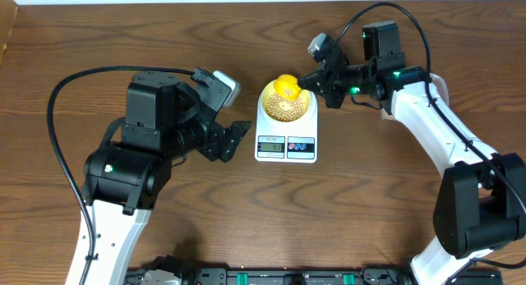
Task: Scoop item into bowl and weigh 50g on scale
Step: 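Hold the scoop tilted above the bowl, shaking soybeans out slowly, then move the scoop right back into the soybean tub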
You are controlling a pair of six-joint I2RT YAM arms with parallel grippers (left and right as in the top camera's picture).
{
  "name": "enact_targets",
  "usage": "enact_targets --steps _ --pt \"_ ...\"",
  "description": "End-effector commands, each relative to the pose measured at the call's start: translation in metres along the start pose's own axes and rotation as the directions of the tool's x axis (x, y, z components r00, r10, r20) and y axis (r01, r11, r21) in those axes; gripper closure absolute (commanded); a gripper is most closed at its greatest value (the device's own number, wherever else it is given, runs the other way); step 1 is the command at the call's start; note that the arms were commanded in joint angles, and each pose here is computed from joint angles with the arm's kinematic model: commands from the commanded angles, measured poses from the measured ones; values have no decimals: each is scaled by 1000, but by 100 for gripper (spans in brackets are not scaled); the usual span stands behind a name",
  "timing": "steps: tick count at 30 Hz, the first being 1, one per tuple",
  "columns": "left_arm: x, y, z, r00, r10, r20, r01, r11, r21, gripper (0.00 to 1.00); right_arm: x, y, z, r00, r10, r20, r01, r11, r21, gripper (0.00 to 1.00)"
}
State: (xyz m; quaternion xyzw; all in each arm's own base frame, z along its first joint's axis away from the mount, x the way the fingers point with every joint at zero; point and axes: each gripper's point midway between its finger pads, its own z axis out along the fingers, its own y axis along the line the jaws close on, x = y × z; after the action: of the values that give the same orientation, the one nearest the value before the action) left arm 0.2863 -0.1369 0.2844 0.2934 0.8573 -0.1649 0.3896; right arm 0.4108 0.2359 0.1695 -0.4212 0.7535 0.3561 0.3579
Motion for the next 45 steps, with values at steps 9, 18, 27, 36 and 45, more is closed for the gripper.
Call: enact_targets --steps 9,18,27,36,45 --pt "2 1 1 1000 3 -5 -3 1000 2 16 -6 2 5 983 -181 23 181 984 -6 99" --pt "2 1 1 1000 2 -5 -2 1000 2 16 -2 -2 6 984 -178 2 178 984 16 99" --pt "2 1 1 1000 2 -5 -2 1000 2 16 -5 -3 6 951 -310 9 310 951 23 99" --pt "2 1 1 1000 3 -5 -3 1000 2 16 -12 -6 6 926 -377 27 376 926 42 99" --pt "2 1 1 1000 2 -5 -2 1000 2 16 -13 -6 6 925 -380 29 379 925 44 99"
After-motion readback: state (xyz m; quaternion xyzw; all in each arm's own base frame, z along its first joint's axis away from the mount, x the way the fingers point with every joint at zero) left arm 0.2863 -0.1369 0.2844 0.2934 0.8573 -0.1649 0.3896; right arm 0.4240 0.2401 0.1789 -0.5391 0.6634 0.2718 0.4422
